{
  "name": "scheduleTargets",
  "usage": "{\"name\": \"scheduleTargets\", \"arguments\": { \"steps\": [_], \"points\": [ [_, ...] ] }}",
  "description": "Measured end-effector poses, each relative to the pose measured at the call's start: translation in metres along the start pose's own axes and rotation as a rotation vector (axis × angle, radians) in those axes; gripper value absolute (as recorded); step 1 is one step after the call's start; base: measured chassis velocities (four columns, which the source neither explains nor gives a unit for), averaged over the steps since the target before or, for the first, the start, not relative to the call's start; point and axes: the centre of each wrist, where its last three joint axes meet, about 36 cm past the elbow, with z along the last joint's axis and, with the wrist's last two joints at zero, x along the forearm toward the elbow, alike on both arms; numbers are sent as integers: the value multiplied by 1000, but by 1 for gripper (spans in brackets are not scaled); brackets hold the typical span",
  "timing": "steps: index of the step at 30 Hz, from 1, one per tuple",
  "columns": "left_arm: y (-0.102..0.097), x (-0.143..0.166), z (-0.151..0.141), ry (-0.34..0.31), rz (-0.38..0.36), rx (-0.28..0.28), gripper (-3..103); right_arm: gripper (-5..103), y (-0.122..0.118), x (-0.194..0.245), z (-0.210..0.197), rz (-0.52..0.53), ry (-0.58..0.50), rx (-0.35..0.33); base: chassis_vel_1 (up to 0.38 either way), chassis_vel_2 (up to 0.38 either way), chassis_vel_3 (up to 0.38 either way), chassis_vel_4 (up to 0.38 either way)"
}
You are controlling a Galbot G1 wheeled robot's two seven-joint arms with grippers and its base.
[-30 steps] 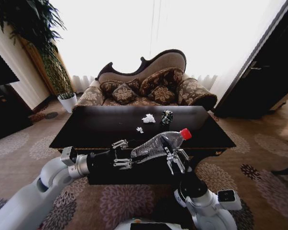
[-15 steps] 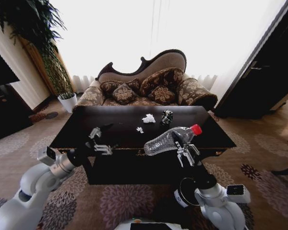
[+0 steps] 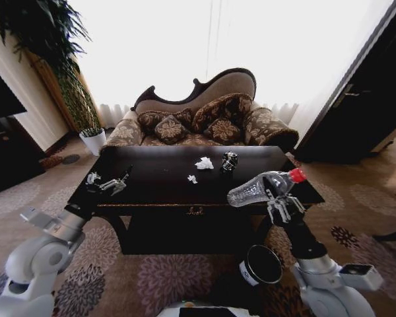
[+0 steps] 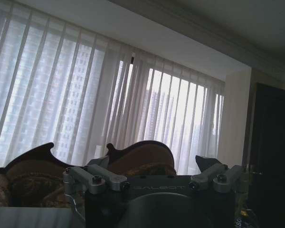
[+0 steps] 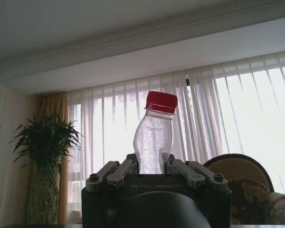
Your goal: Move to the front of the table and place the trash on the table into the trash bin.
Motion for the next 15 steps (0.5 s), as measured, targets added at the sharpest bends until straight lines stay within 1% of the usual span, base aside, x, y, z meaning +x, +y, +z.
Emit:
{"name": "scheduleTargets", "arguments": {
  "steps": [1,2,3,6,8,11,12,13,15],
  "points": [
    [2,2,-2,-6,-10,-5,100,22,-7,2,3,19,17,35,0,0,0,0],
    [2,2,-2,-6,-10,-5,100,22,-7,2,3,19,17,35,0,0,0,0],
    [4,5,-3,-14,-23,-9,100,22,-16,5,5,47,39,68,0,0,0,0],
    [8,11,-5,-26,-56,-13,100,22,-32,12,12,97,89,113,0,0,0,0],
    [9,12,-4,-26,-61,-10,100,22,-35,15,13,108,101,125,0,0,0,0],
    [15,8,3,-24,-67,2,100,22,-47,29,19,149,133,200,0,0,0,0],
    [15,8,3,-24,-67,2,100,22,-47,29,19,149,133,200,0,0,0,0],
    [18,5,6,-25,-68,9,100,22,-52,35,24,161,147,236,0,0,0,0],
    [23,1,7,-28,-70,11,100,22,-58,45,35,175,188,283,0,0,0,0]
  ]
}}
